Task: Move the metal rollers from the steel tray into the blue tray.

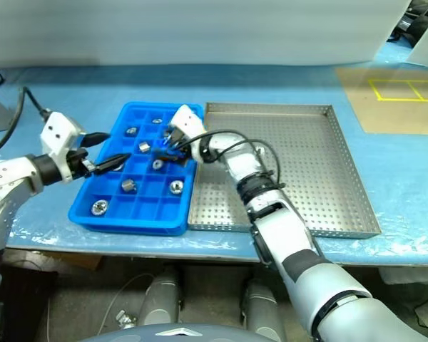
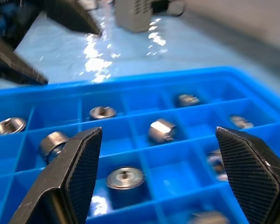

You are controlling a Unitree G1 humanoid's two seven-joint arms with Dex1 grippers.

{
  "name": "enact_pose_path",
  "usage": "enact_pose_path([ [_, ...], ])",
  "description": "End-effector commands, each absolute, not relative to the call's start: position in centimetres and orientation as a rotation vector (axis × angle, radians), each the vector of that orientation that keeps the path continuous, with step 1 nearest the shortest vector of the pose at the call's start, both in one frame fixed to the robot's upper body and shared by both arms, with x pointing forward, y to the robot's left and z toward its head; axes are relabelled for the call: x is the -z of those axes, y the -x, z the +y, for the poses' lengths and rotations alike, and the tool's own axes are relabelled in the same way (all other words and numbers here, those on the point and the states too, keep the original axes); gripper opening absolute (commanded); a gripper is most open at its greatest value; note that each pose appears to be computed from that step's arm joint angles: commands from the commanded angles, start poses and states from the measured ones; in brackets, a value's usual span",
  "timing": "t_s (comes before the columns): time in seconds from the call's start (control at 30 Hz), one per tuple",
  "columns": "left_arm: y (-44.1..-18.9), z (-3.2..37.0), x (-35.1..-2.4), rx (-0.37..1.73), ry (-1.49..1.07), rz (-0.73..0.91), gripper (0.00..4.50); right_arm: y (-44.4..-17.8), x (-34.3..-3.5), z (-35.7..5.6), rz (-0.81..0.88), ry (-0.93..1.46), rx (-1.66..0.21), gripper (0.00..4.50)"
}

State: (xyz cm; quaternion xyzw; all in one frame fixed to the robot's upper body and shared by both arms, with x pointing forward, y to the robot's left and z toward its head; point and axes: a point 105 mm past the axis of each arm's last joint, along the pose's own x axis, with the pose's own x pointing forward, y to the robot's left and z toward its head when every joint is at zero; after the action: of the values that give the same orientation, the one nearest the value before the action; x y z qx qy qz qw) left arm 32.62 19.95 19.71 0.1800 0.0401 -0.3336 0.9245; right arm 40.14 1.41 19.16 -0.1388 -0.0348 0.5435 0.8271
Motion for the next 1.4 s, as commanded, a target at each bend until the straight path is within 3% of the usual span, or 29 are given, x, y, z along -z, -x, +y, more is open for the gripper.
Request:
enact_pose_path([
  [0.03, -33.5, 17.8, -19.9, 0.767, -0.374, 0.039, 3.75, -40.6, -21.2, -2.6, -0.123, 0.327, -1.055, 4.06],
  [0.33, -34.0, 11.3, -17.7, 1.019, -0.310, 0.041, 3.75, -41.9, -17.2, -10.0, 0.048, 0.344, -0.820, 4.06],
  [0.5, -34.0, 9.6, -15.8, 1.081, -0.297, 0.081, 3.75, -42.7, -13.6, -11.1, 0.134, 0.369, -0.723, 4.06],
  [0.93, -33.9, 10.4, -15.5, 1.061, -0.296, 0.096, 3.75, -43.4, -10.4, -10.3, 0.187, 0.337, -0.671, 4.06],
  [1.03, -33.9, 10.8, -15.3, 1.049, -0.301, 0.103, 3.75, -43.1, -9.7, -10.4, 0.206, 0.341, -0.694, 3.46],
  [1.2, -33.9, 11.5, -15.4, 1.029, -0.305, 0.102, 3.75, -42.9, -9.7, -10.0, 0.196, 0.331, -0.721, 1.73],
  [1.4, -34.4, 13.7, -17.3, 0.950, -0.321, 0.059, 3.75, -42.9, -11.1, -8.7, 0.157, 0.373, -0.764, 1.66],
])
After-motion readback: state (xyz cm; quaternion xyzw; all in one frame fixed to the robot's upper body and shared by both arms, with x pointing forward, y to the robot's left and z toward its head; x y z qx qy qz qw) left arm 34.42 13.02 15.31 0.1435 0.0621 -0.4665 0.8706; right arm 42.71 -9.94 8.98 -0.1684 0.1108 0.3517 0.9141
